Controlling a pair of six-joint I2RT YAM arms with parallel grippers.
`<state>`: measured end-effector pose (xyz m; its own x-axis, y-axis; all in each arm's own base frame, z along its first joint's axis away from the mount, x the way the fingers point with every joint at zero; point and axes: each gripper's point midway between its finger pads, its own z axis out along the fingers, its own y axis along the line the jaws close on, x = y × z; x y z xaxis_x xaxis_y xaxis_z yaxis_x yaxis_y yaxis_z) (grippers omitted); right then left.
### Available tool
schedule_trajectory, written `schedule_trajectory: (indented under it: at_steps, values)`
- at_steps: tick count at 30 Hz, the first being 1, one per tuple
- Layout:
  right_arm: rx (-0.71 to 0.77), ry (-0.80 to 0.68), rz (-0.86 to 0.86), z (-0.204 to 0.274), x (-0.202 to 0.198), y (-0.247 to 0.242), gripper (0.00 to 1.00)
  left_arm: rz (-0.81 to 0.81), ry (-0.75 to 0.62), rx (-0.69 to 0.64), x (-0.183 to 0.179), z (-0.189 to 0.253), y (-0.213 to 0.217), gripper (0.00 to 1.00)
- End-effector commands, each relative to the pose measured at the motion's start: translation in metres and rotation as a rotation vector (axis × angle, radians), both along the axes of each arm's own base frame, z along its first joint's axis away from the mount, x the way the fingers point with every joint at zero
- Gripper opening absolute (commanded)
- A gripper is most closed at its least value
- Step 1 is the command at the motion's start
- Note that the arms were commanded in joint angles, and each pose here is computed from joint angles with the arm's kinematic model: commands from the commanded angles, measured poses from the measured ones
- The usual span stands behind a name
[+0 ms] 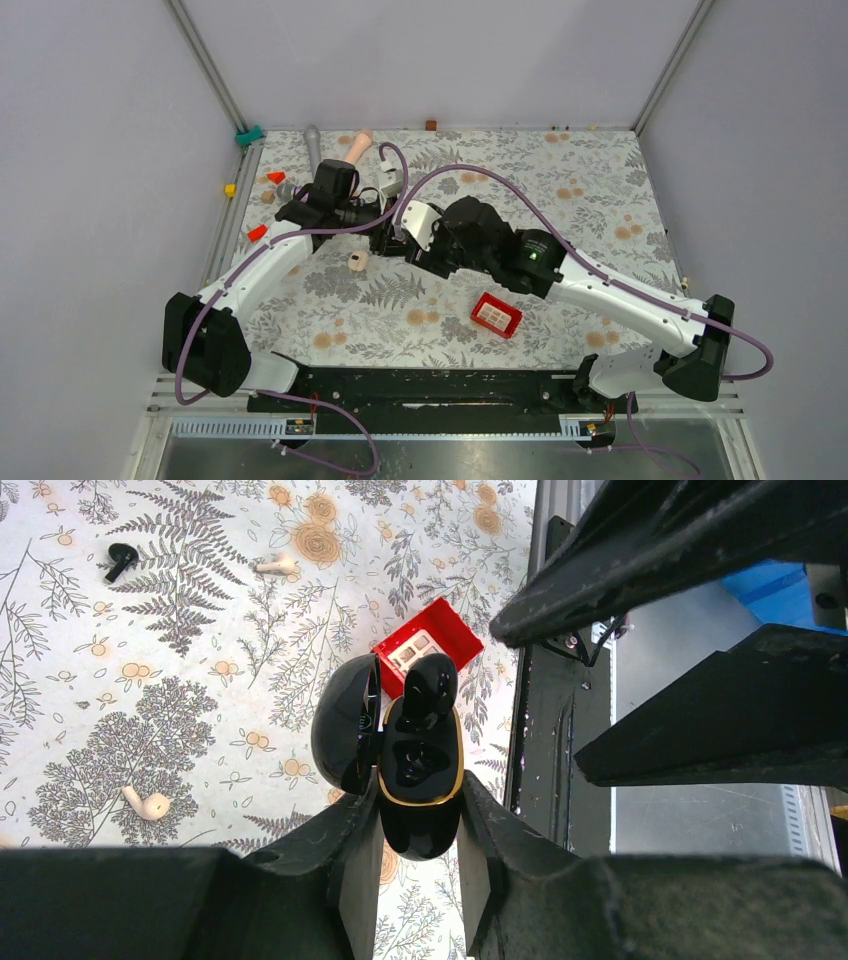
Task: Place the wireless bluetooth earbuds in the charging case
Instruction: Place the earbud in the charging case.
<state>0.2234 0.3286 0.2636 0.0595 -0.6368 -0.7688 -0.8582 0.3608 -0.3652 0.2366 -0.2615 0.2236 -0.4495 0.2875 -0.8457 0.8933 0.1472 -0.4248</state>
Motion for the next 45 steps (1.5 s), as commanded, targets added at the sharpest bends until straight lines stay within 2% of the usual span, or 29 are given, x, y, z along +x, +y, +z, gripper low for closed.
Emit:
schedule_trajectory:
  at_steps: [1,3,4,5,10,21,30,45]
  values:
    - [0.06,-0.044,-0.031,0.033,0.002,-0.001,0.65,-0.025,-0.104,-0.048,-0.001,0.017,0.0,0.0]
    - [0.072,-0.068,-0.04,0.045,0.003,-0.007,0.78,-0.047,-0.116,-0.055,-0.005,0.018,0.0,0.0]
    - [0.079,-0.083,-0.039,0.053,0.002,-0.01,0.96,-0.061,-0.123,-0.059,-0.007,0.018,0.001,0.0]
    - [0.085,-0.097,-0.04,0.059,0.002,-0.015,0.99,-0.075,-0.128,-0.061,-0.01,0.018,0.001,0.0]
    - [0.089,-0.127,0.018,0.074,-0.01,-0.034,0.99,-0.145,-0.166,-0.077,-0.024,0.024,0.005,0.0]
    - [0.148,0.026,0.183,0.042,-0.026,-0.039,1.0,-0.265,-0.263,-0.132,-0.054,0.037,0.012,0.02]
    - [0.154,0.164,0.154,0.016,-0.018,-0.013,0.99,-0.285,-0.271,-0.151,-0.061,0.036,0.013,0.05]
    - [0.225,0.119,0.04,0.029,0.002,-0.012,1.0,-0.308,-0.298,-0.146,-0.068,0.033,0.01,0.08]
